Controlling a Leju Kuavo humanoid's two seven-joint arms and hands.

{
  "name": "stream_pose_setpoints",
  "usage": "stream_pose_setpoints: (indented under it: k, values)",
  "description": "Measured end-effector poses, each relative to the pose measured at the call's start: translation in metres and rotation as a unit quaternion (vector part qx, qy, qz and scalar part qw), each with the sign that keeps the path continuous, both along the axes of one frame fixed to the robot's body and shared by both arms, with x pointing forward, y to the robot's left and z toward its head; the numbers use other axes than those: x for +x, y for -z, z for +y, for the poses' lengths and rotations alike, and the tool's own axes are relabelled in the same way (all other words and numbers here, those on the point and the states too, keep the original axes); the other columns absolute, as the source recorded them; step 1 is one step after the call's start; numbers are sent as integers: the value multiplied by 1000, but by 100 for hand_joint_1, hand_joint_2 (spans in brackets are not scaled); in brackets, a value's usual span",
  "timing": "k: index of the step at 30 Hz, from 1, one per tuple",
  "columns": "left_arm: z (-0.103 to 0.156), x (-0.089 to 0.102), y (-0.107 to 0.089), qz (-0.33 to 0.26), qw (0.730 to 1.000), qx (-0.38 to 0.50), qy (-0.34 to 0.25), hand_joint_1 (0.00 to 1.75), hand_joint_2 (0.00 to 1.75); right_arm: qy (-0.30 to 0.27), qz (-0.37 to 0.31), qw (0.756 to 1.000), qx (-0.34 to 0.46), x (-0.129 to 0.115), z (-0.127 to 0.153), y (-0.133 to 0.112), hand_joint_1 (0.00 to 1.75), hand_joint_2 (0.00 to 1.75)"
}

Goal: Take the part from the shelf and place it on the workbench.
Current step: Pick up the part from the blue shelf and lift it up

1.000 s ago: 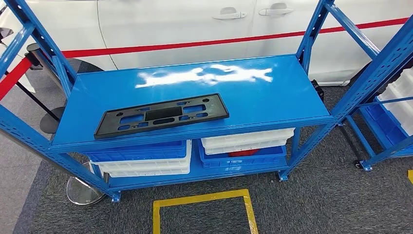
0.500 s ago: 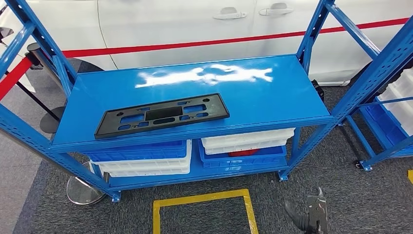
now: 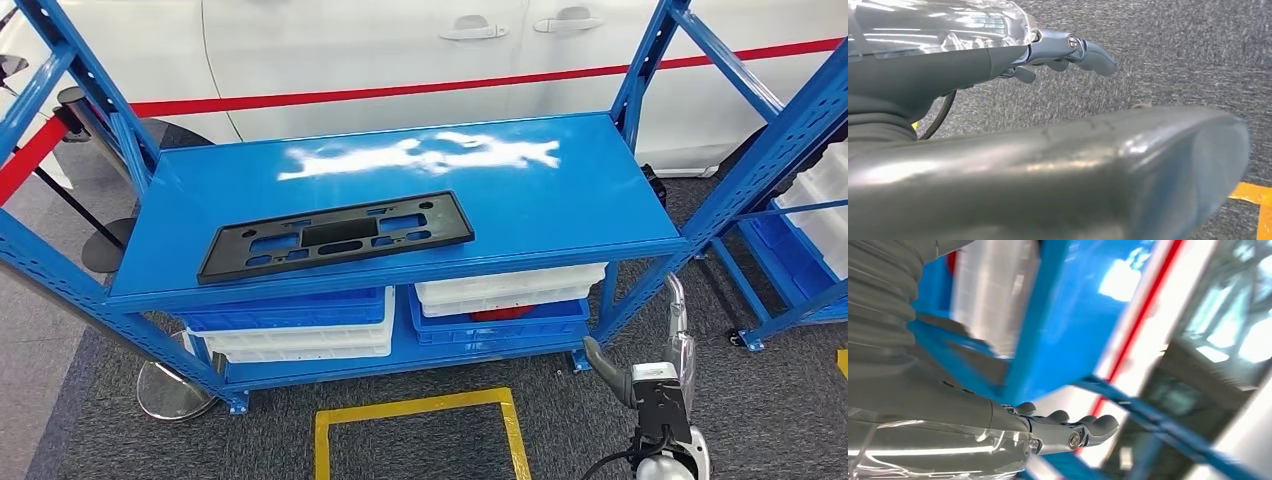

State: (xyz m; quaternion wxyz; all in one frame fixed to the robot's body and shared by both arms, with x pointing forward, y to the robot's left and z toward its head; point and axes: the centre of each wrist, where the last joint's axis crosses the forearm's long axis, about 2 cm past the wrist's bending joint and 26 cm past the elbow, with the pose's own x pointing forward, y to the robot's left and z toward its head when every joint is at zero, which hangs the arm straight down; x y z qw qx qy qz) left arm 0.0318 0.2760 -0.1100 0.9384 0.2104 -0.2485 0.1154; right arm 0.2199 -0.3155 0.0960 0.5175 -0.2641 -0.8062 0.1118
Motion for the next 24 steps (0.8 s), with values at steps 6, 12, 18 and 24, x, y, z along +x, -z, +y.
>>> stream_pose_setpoints:
  k: [6, 12, 18, 24]
  values:
    - [-5, 2, 0, -5, 1000, -3, 6, 0, 0, -82, -59, 993, -59, 10, 20, -39, 0, 175]
    - [-12, 1, 0, -5, 1000, -9, 14, 0, 0, -144, -81, 978, -130, 10, 48, -54, 0, 175]
    - [-17, 2, -1, -5, 1000, -10, 20, 0, 0, -159, -108, 959, -208, 10, 73, -58, 0, 175]
    - [-17, 5, -1, -8, 1000, -10, 27, 0, 0, -160, -115, 945, -260, 11, 102, -52, 0, 175]
